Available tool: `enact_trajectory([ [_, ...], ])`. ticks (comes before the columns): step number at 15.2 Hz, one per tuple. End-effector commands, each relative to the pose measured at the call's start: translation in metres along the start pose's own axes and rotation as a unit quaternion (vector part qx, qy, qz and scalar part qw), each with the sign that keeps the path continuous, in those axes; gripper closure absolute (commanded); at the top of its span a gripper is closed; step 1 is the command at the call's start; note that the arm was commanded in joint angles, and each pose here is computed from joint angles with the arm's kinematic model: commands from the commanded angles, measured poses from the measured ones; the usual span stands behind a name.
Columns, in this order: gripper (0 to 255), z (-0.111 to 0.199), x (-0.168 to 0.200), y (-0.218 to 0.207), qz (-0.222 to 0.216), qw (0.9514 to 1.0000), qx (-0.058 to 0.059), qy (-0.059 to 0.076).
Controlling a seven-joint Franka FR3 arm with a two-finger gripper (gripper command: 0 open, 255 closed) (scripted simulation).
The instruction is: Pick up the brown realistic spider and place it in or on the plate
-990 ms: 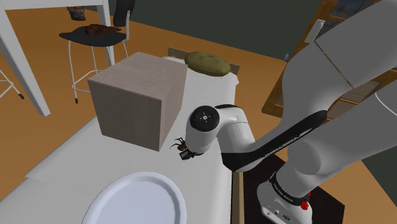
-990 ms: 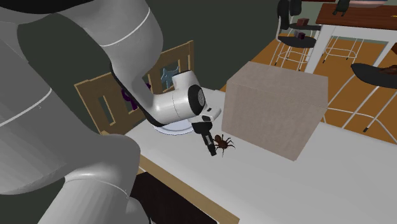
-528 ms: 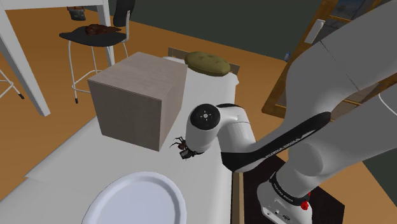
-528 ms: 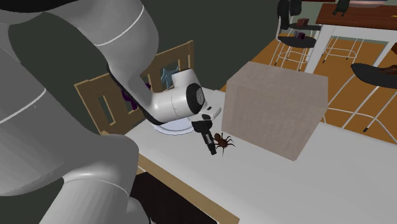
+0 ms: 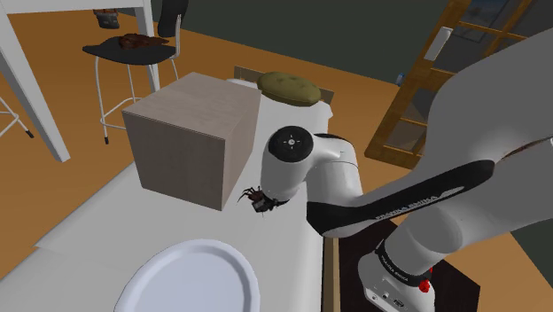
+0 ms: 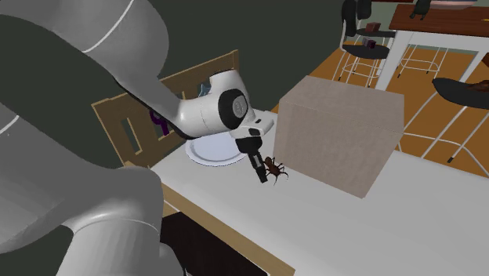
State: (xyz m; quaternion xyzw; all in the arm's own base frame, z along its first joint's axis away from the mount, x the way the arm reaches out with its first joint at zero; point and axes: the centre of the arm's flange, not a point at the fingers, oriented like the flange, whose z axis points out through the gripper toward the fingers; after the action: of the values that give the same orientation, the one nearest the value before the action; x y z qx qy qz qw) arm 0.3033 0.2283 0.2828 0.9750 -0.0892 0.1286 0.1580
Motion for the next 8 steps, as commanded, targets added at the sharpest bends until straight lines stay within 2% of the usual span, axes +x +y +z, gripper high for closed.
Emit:
enact_trajectory([
  [1, 255, -0.010, 0.003, 0.004, 0.000, 1.0000, 0.001, -0.001],
  [7, 255, -0.037, 0.011, 0.013, 0.000, 1.0000, 0.001, -0.001],
  [8, 255, -0.042, 0.007, 0.001, 0.000, 1.0000, 0.001, -0.001],
])
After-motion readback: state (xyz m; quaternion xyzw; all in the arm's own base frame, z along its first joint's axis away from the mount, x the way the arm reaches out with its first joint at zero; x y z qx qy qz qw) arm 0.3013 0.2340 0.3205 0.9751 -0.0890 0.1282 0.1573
